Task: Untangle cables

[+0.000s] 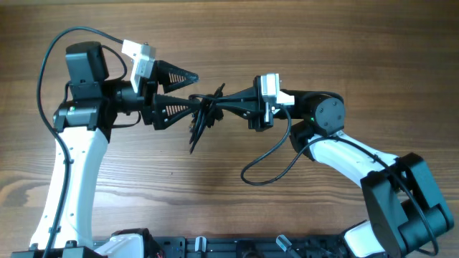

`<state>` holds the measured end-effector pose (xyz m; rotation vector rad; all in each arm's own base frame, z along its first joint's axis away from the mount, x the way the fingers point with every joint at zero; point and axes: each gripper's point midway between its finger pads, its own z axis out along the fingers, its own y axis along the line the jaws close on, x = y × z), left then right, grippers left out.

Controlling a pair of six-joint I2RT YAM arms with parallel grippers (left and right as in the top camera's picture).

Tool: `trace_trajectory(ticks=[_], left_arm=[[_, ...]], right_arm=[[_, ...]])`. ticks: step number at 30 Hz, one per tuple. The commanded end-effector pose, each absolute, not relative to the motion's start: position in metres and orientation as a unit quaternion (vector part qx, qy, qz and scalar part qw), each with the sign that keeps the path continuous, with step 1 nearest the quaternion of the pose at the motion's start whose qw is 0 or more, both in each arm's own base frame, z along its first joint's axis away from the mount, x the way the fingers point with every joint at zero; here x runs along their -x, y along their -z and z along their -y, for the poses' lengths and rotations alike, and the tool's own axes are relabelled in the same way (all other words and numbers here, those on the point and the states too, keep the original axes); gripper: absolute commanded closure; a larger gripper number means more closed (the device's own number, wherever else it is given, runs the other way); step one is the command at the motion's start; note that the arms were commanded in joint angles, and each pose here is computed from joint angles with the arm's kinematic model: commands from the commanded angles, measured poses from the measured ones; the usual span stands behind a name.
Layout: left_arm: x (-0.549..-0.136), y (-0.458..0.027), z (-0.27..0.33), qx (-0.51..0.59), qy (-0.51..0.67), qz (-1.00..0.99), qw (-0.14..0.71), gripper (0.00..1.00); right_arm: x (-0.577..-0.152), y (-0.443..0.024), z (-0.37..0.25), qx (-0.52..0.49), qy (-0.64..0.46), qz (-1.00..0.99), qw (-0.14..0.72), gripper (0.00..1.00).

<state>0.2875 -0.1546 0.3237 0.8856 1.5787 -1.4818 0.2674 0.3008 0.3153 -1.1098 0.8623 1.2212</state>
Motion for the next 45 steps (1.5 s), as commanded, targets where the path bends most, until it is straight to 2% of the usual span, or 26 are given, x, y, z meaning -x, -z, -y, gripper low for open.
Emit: trace_trajectory(ticks=[1, 13, 18, 25, 29, 32, 35, 37, 39, 41, 45], left_arm=[[-0.286, -0.323, 0.153, -0.349, 0.594, -0.614, 0.387, 0.13], [-0.312, -0.297, 0.148, -0.313, 0.522, -0.687, 0.397, 0.20], [-0.308, -0.295, 0.159, -0.324, 0.522, -0.687, 0.389, 0.20], [-0.321, -0.272, 0.174, -0.327, 0.453, -0.734, 0.387, 0.20], [-0.343, -0.263, 0.155, -0.262, 0.418, -0.778, 0.389, 0.18], [-0.339, -0.271, 0.148, -0.262, 0.445, -0.762, 0.391, 0.10], [-0.341, -0.273, 0.135, -0.246, 0.447, -0.764, 0.395, 0.10], [-0.344, -0.272, 0.126, -0.235, 0.442, -0.768, 0.400, 0.10], [-0.348, -0.272, 0.116, -0.223, 0.437, -0.772, 0.405, 0.10], [-0.348, -0.271, 0.112, -0.215, 0.436, -0.775, 0.403, 0.10], [-0.348, -0.270, 0.112, -0.215, 0.436, -0.776, 0.403, 0.10]], right_arm=[[-0.266, -0.326, -0.296, 0.480, -0.520, -0.360, 0.608, 0.96], [-0.256, -0.330, -0.294, 0.498, -0.514, -0.333, 0.614, 0.96], [-0.253, -0.328, -0.295, 0.502, -0.523, -0.336, 0.601, 0.96], [-0.245, -0.323, -0.296, 0.517, -0.534, -0.337, 0.578, 0.96], [-0.247, -0.320, -0.297, 0.513, -0.538, -0.346, 0.572, 0.96], [-0.267, -0.319, -0.299, 0.470, -0.544, -0.388, 0.577, 0.96], [-0.301, -0.310, -0.300, 0.386, -0.555, -0.471, 0.566, 0.96], [-0.333, -0.296, -0.297, 0.282, -0.575, -0.554, 0.532, 0.96], [-0.358, -0.257, -0.292, 0.164, -0.593, -0.654, 0.441, 0.96], [-0.358, -0.215, -0.291, 0.122, -0.581, -0.718, 0.363, 0.96], [-0.333, -0.169, -0.293, 0.103, -0.577, -0.774, 0.239, 0.96]])
